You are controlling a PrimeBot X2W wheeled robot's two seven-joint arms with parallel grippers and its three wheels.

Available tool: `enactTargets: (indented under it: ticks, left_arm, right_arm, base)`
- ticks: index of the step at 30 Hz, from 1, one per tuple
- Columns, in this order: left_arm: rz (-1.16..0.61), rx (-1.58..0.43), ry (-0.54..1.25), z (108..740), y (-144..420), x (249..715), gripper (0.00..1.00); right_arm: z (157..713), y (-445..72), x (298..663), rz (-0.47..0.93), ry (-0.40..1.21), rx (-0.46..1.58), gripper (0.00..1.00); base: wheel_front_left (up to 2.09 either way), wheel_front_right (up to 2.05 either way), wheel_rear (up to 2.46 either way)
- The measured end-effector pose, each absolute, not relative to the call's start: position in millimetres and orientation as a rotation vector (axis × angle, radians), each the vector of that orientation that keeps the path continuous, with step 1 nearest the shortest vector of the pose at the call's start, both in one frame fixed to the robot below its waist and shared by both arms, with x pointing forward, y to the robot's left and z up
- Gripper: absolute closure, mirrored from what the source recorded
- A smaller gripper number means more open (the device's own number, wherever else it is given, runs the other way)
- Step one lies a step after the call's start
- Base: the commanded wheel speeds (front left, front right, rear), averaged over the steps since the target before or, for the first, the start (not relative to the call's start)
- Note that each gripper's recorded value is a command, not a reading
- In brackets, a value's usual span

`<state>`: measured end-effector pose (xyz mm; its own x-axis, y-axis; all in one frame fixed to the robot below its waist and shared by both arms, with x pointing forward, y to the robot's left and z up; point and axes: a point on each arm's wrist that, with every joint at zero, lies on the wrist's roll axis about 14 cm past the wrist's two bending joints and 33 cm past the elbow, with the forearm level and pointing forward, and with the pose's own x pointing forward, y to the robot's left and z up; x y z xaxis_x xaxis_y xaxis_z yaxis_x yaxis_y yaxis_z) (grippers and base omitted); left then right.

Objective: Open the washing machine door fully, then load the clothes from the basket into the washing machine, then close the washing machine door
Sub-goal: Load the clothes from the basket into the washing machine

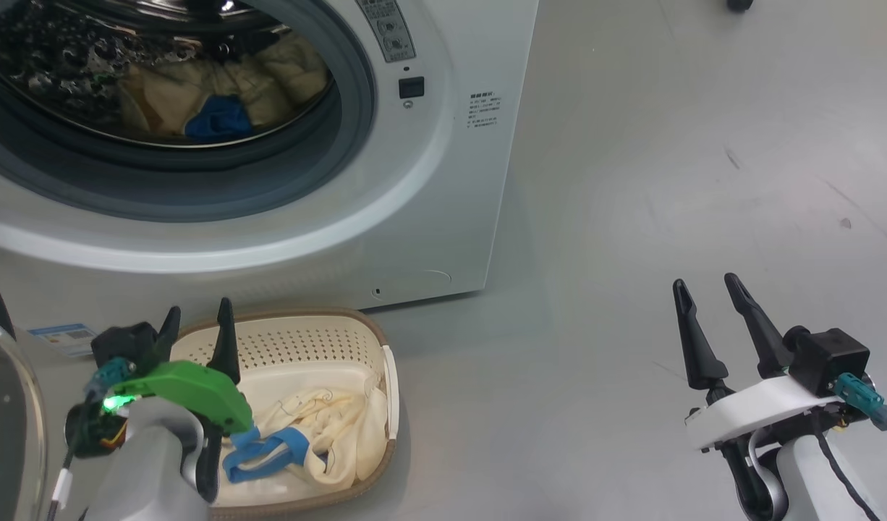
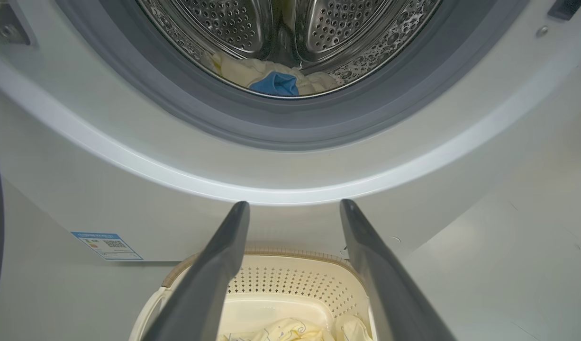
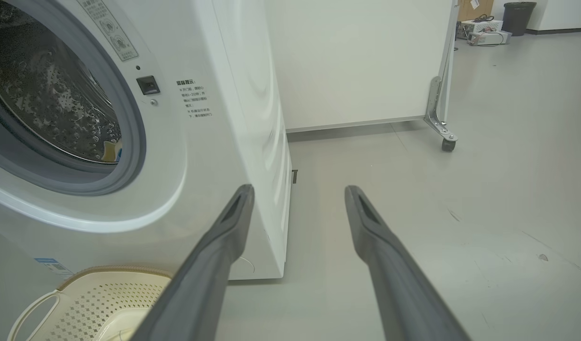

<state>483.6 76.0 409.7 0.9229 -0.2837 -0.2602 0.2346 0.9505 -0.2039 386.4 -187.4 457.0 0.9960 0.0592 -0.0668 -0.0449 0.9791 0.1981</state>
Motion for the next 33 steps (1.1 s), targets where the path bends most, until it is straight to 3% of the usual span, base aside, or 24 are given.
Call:
enactTargets:
  ticks: [19,33]
  left_arm:
    - [-0.2,-0.193,0.177,442,105,414,0.0]
    - [-0.122,-0.201,0.139,447,131,383,0.0]
  right_arm:
    - [474,-186,343,0.068,0.027,0.192,0.0]
    - [486,-170,347,0.126,-0.008,0.187,0.0]
  base:
    - [0.0,0.0,0.0]
    - [0.0,0.0,0.0]
